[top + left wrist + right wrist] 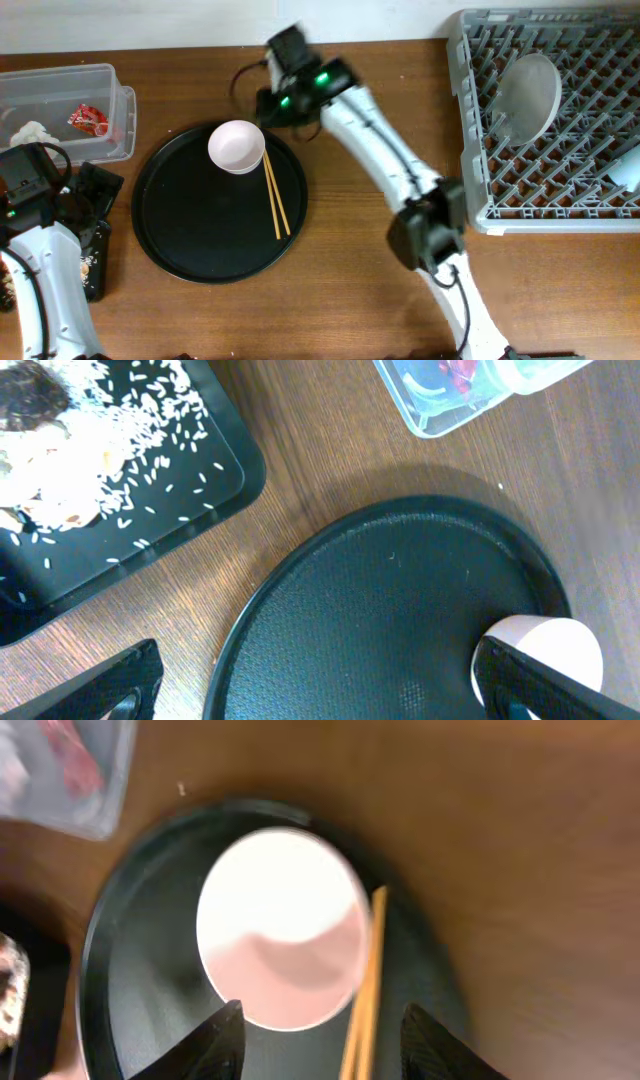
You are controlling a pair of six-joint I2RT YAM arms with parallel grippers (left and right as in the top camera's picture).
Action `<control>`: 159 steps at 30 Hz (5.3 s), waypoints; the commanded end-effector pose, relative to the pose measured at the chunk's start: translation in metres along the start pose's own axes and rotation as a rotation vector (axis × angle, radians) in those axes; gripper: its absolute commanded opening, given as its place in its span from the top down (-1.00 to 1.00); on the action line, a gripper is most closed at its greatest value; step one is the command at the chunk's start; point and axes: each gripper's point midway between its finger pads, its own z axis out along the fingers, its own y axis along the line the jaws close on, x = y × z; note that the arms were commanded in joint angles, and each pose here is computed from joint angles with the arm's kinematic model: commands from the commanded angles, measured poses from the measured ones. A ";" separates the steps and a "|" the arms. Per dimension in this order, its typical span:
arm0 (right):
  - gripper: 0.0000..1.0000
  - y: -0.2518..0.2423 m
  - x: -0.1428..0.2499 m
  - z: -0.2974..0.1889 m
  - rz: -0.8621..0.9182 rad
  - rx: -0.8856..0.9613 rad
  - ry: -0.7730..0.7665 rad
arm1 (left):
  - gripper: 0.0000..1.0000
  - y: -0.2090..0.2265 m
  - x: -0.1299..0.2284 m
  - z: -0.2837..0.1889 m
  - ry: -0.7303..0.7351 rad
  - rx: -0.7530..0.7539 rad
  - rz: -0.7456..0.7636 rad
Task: Sort waste into correct bins and load items into the dishwasher rack
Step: 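Reach the right gripper to the white bowl and grasp its rim, then carry the white bowl to the rack and release it with the right gripper, then reach the right gripper to the chopsticks and grasp one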
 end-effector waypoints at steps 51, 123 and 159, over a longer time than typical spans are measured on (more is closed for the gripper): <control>0.91 -0.323 -0.077 -0.444 0.308 0.577 -0.765 | -0.98 -0.001 -0.003 -0.006 -0.018 0.012 -0.012; 0.92 -0.626 0.070 -0.381 0.349 1.639 -0.016 | -0.98 -0.001 -0.003 -0.006 -0.018 0.012 -0.012; -0.97 -0.078 -0.014 -0.173 0.031 0.218 -0.159 | -0.98 -0.001 -0.003 -0.006 -0.018 0.012 -0.012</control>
